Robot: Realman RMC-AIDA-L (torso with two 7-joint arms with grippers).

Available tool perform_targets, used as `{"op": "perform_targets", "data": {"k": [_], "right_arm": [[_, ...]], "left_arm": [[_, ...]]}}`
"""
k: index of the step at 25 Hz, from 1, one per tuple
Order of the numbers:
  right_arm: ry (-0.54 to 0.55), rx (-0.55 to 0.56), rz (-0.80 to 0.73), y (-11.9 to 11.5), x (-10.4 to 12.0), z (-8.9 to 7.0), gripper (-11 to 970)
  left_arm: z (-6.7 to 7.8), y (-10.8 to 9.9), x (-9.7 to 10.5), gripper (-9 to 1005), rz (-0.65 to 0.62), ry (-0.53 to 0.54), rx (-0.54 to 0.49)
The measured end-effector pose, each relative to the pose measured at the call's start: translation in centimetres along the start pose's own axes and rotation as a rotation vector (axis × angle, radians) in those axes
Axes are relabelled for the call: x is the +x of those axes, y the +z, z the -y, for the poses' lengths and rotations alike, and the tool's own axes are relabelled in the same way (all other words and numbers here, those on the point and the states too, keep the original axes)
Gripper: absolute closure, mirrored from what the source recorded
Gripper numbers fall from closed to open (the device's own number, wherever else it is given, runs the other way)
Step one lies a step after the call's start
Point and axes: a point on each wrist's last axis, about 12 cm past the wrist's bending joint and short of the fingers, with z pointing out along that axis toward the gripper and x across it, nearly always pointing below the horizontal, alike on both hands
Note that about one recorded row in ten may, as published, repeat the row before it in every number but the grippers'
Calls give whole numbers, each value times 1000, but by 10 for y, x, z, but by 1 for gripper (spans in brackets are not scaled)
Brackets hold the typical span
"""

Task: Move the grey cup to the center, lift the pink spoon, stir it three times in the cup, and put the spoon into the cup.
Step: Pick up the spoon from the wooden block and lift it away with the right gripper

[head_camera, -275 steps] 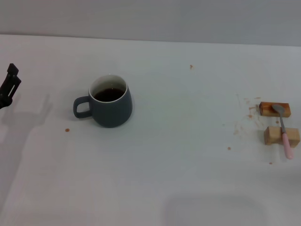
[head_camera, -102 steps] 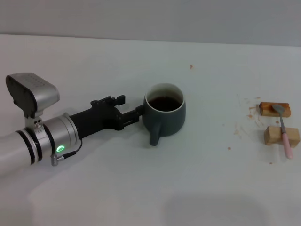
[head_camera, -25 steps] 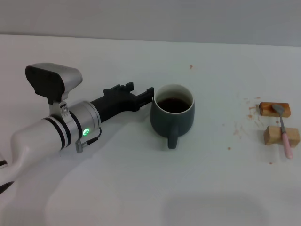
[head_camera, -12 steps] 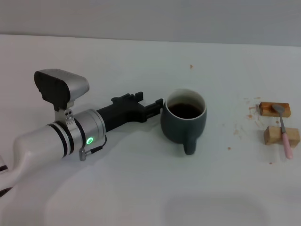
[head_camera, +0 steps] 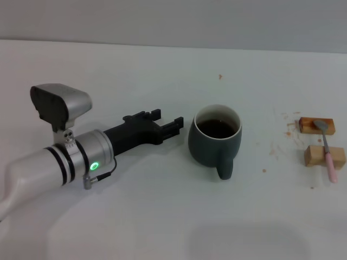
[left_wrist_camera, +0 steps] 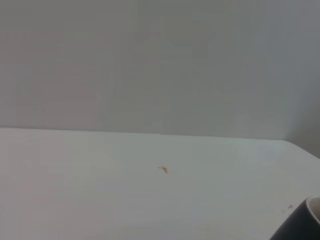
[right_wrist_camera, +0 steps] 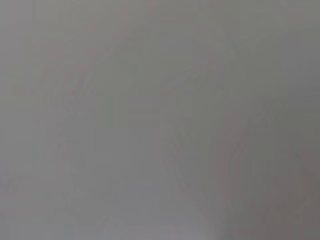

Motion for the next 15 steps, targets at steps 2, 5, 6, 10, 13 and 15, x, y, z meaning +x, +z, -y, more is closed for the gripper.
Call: {"op": "perform_targets", "data": {"k": [2, 5, 6, 10, 13, 15], "right_arm": [[-11, -13, 1, -1, 0, -1, 276], [-70, -81, 11, -4, -1, -7, 277], [-100, -106, 24, -7, -2, -9, 277], [-224, -165, 94, -21, -7, -14, 278], [-274, -199, 131, -36, -8, -15, 279], [-279, -223, 158, -48, -11, -14, 280]], "left_arm": [[-4, -5, 0, 274, 6, -3, -5], [-12, -14, -1, 274, 26, -1, -10], [-15, -18, -2, 274, 35, -2, -12], [-29, -34, -6, 274, 81, -27, -38], [-35, -42, -8, 274, 94, -50, -44], [-36, -44, -8, 274, 98, -63, -45]]}}
